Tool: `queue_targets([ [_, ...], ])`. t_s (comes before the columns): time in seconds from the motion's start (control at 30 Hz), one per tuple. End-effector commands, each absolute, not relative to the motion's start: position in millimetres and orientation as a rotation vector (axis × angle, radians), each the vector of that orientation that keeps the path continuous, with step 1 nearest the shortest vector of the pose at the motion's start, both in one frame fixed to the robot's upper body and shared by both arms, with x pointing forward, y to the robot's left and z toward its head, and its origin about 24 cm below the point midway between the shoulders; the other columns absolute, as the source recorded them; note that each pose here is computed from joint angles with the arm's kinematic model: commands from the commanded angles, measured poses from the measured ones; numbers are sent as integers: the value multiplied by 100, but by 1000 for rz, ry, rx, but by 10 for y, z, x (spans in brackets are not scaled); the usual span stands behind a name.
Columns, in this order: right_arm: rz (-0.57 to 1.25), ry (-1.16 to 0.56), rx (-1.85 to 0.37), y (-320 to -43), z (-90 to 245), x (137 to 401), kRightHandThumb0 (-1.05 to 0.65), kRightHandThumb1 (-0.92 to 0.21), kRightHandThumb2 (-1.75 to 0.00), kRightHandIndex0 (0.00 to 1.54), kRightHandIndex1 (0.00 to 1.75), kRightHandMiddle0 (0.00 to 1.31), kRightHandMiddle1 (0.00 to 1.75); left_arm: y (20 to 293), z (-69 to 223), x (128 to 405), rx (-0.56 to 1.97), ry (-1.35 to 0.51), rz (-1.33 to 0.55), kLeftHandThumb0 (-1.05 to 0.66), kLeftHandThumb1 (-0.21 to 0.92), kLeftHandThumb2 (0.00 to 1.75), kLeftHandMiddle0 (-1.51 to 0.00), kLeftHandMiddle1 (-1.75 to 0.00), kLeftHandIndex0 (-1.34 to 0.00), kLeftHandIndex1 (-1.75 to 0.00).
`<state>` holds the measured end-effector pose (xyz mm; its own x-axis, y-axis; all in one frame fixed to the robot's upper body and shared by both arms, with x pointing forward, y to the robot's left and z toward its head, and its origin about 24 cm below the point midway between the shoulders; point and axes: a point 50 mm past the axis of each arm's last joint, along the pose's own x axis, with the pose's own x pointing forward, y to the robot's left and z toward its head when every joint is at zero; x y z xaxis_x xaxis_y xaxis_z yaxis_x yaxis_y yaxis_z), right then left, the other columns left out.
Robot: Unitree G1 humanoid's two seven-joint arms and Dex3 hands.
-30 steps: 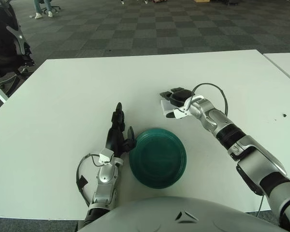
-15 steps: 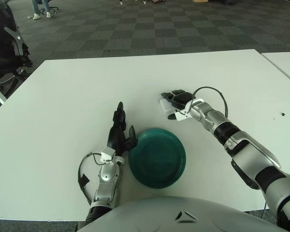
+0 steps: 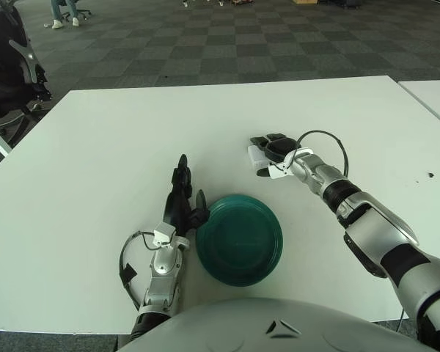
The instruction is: Put the charger into the plate.
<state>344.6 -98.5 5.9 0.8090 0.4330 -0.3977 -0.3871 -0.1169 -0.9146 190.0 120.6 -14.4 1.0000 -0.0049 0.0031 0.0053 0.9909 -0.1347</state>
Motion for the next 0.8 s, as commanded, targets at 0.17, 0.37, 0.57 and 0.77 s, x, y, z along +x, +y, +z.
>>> queue_targets([
  [0.17,727,59,-1617,-1129,-346,3196,-75,-92,-48,19,84,3,122,1132,-411,1707,-186,150,18,-102,92,102,0,0,0,-20],
  [0.37,700,-5,-1673,-1199,-377,3160,-69,-92,-52,29,154,8,156,1125,-409,1715,-186,151,21,-102,92,103,0,0,0,-20],
  [0.57,699,-50,-1734,-1258,-365,3170,-42,-75,-75,60,172,29,173,1115,-401,1717,-181,149,24,-103,92,103,-2,-1,0,-21],
  [0.77,711,-117,-1777,-1275,-349,3170,-40,-65,-88,76,174,36,174,1109,-398,1716,-180,148,23,-103,92,104,-1,-1,0,-22],
])
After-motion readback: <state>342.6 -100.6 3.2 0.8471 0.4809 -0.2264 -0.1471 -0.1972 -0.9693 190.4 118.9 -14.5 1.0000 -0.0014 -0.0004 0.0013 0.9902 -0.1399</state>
